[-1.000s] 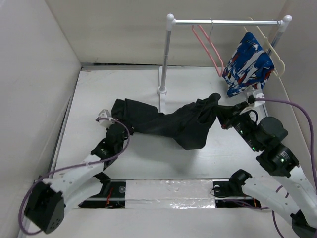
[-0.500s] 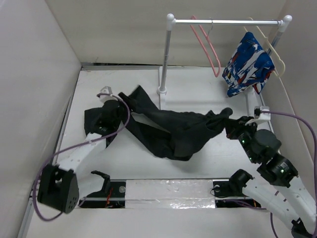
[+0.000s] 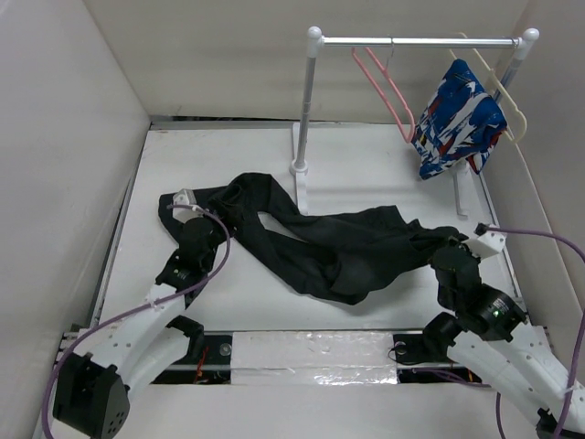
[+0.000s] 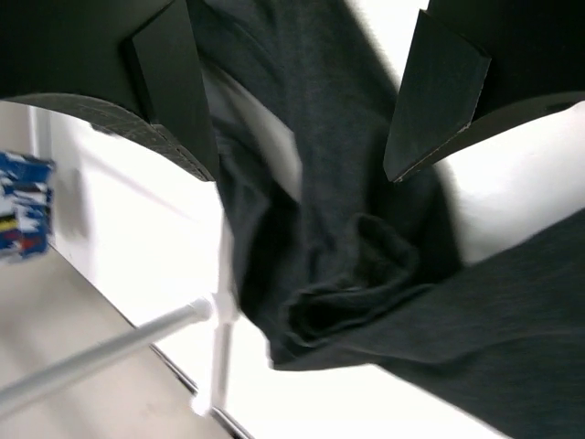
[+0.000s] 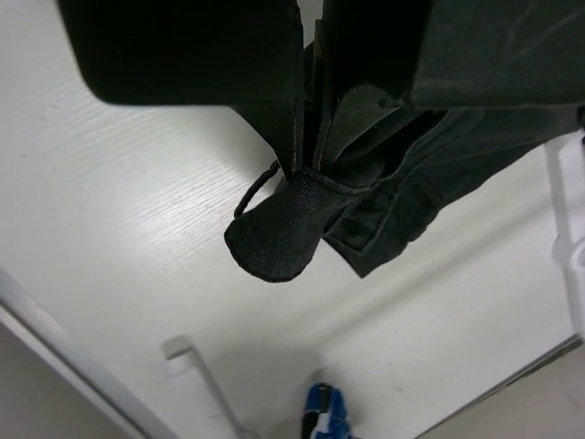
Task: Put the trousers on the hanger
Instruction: Flatten out the trousers at the center of the board.
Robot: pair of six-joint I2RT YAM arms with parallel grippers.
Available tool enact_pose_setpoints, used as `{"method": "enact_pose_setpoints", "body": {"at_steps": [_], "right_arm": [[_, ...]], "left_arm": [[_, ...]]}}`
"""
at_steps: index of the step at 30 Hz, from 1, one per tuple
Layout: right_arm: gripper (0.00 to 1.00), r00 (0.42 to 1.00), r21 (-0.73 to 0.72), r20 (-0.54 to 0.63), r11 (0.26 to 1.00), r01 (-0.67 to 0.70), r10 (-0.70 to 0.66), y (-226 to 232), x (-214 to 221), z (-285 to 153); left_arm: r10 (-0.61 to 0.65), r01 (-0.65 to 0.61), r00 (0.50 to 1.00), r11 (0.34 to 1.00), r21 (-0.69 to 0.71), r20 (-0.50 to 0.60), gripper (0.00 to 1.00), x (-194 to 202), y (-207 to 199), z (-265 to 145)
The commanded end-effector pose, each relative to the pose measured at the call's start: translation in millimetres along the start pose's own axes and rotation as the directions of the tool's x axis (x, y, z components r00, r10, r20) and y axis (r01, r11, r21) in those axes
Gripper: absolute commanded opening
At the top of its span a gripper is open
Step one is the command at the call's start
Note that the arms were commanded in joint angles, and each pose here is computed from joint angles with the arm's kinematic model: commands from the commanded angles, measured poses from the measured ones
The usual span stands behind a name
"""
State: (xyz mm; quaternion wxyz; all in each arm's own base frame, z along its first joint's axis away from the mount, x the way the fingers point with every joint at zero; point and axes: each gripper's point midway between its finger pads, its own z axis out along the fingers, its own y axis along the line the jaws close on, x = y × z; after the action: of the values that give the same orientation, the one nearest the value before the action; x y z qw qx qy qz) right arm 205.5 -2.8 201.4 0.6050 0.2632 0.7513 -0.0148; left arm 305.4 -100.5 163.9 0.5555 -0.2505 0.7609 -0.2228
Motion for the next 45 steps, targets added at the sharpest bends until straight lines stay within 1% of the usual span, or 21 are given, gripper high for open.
{"method": "enact_pose_setpoints", "body": {"at_steps": [1, 3, 4, 5, 7, 9, 11, 14, 19, 22, 24, 25, 26, 27, 28, 30, 33, 35, 38, 43, 45], "right_arm": [[0.01, 0.98, 0.14, 0.168, 0.981, -0.133, 0.109, -26, -34, 0], [0.01, 0.966, 0.138, 0.217, 0.976, -0.171, 0.138, -24, -48, -1], [0.01, 0.972, 0.151, 0.225, 0.983, -0.103, 0.067, -25, -53, -1], [0.02, 0.957, 0.151, 0.27, 0.976, -0.154, 0.109, -22, -65, 0], [0.0, 0.958, 0.179, 0.273, 0.975, -0.135, 0.082, -18, -69, 7], [0.0, 0.977, 0.178, 0.204, 0.979, -0.1, 0.062, -8, -55, 22], [0.0, 0.993, 0.107, 0.104, 0.992, -0.063, 0.052, 8, -30, 36], [0.0, 0.999, 0.068, 0.036, 0.997, -0.034, 0.032, 14, -5, 47], [0.0, 0.998, 0.016, 0.05, 1.0, -0.025, 0.024, 13, -3, 49], [0.0, 0.998, -0.013, 0.053, 1.0, -0.018, 0.019, 16, -4, 49], [0.0, 0.999, 0.01, 0.049, 1.0, -0.004, 0.004, 11, 0, 52], [0.0, 0.999, 0.022, 0.042, 1.0, 0.005, -0.006, 9, 4, 53], [0.0, 0.999, 0.04, 0.039, 0.999, 0.008, -0.01, 5, 5, 55], [0.0, 0.999, 0.074, 0.039, 0.997, 0.004, -0.007, -2, 6, 58], [0.0, 0.999, 0.089, 0.041, 0.996, -0.005, 0.002, -6, 5, 59], [0.0, 0.998, 0.138, 0.061, 0.99, -0.036, 0.028, -18, 1, 65], [0.0, 0.995, 0.116, 0.058, 0.99, -0.081, 0.075, -18, -2, 73], [0.0, 0.991, 0.126, 0.073, 0.985, -0.119, 0.11, -26, -10, 81], [0.0, 0.989, 0.082, 0.038, 0.986, -0.148, 0.145, -24, -13, 88], [0.0, 0.989, 0.106, 0.021, 0.983, -0.148, 0.147, -36, -10, 88], [0.0, 0.989, 0.108, 0.017, 0.983, -0.147, 0.146, -38, -9, 85]], "left_arm": [[-0.005, 0.013, 0.998, 0.991, -0.135, 0.057, 0.71, 1, 38, -7], [-0.032, 0.038, 0.998, 0.989, -0.145, 0.047, 0.71, 10, 47, -9], [-0.037, 0.042, 0.999, 0.987, -0.155, 0.036, 0.71, 18, 53, -9], [-0.05, 0.056, 0.998, 0.986, -0.154, 0.042, 0.71, 18, 54, -8], [-0.041, 0.047, 0.998, 0.986, -0.162, 0.038, 0.71, 20, 54, -2], [-0.022, 0.029, 0.999, 0.985, -0.172, 0.039, 0.7, 17, 50, 4], [-0.009, 0.012, 1.0, 0.988, -0.155, 0.021, 0.68, 16, 38, 17], [0.018, -0.015, 1.0, 0.987, -0.159, 0.012, 0.64, 13, 28, 32], [0.065, -0.07, 0.997, 0.976, -0.205, -0.027, 0.57, 25, 34, 54], [0.054, -0.057, 0.998, 0.986, -0.155, -0.019, 0.55, 23, 23, 62], [0.051, -0.053, 0.999, 0.989, -0.138, -0.014, 0.41, 20, 17, 64], [0.047, -0.047, 0.999, 0.987, -0.153, -0.007, 0.31, 17, 20, 66], [0.051, -0.053, 0.999, 0.984, -0.17, -0.014, 0.13, 16, 22, 65], [0.04, -0.042, 0.999, 0.981, -0.19, -0.016, 0.02, 15, 24, 63], [0.032, -0.03, 0.999, 0.974, -0.225, 0.003, 0.0, 9, 30, 61], [0.003, 0.007, 0.999, 0.977, -0.215, 0.046, 0.0, -8, 26, 44], [-0.068, 0.09, 0.985, 0.987, -0.133, 0.158, 0.0, -45, 12, 3], [-0.118, 0.147, 0.958, 0.984, -0.096, 0.261, 0.0, -78, 9, -34], [-0.206, 0.242, 0.907, 0.969, -0.054, 0.367, 0.0, -113, 12, -81], [-0.294, 0.342, 0.833, 0.939, -0.019, 0.469, 0.0, -134, 33, -132], [-0.33, 0.392, 0.809, 0.92, -0.027, 0.487, 0.06, -131, 49, -147]]}}
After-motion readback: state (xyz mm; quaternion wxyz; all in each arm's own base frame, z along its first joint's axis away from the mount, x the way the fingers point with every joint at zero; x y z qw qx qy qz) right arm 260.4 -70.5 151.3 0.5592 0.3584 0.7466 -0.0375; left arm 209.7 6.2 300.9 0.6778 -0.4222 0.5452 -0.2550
